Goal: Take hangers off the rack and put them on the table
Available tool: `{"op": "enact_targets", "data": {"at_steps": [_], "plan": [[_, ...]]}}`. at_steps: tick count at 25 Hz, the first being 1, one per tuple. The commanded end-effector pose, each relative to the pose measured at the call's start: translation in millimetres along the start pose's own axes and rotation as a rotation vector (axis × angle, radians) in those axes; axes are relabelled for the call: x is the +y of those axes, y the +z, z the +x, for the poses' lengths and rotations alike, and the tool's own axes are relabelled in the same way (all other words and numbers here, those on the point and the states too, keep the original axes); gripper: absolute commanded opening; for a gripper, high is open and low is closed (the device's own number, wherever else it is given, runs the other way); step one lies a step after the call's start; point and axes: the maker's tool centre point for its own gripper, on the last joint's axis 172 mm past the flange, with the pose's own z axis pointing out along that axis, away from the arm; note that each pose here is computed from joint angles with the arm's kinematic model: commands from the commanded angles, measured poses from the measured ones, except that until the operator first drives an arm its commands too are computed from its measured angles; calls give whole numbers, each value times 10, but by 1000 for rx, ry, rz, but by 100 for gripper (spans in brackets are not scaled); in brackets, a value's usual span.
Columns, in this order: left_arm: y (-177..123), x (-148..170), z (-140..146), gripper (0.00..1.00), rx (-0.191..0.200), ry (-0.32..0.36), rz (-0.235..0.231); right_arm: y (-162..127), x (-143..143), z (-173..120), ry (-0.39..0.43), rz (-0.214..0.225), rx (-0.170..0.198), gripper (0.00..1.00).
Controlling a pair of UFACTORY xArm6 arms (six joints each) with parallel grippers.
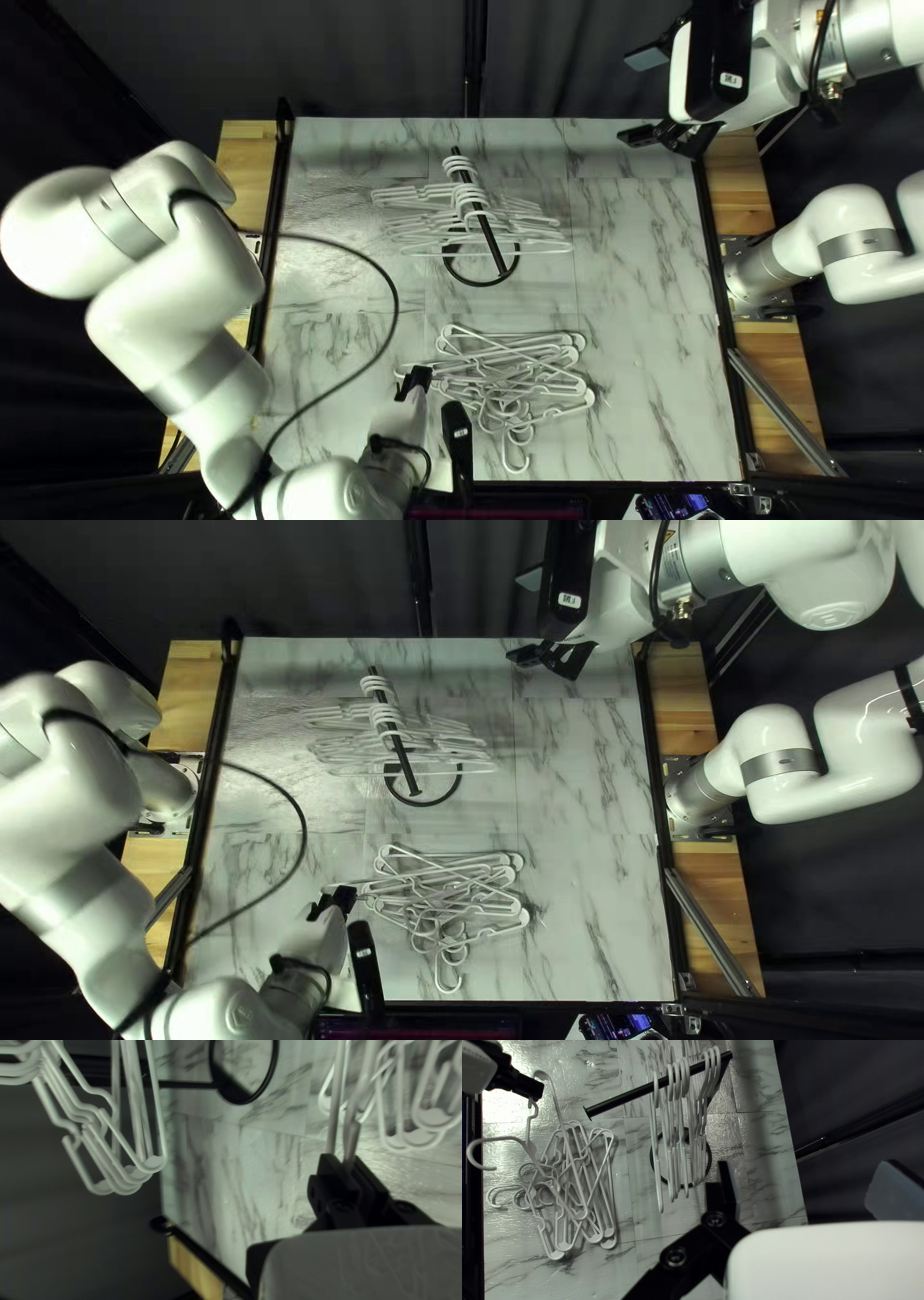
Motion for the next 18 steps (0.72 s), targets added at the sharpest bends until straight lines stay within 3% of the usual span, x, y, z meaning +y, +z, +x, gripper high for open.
{"op": "enact_targets", "data": {"at_steps": [1,6,9,13,18], "plan": [[3,-6,-7,0,-4,3,7,0,0,0,0,0,0,100],[68,147,30,0,8,4,-21,0,0,0,0,0,0,100],[131,201,57,0,11,17,-3,0,0,0,0,0,0,100],[132,302,115,0,30,58,72,0,0,0,0,0,0,100],[245,374,237,0,-6,115,216,0,0,0,0,0,0,100]]}}
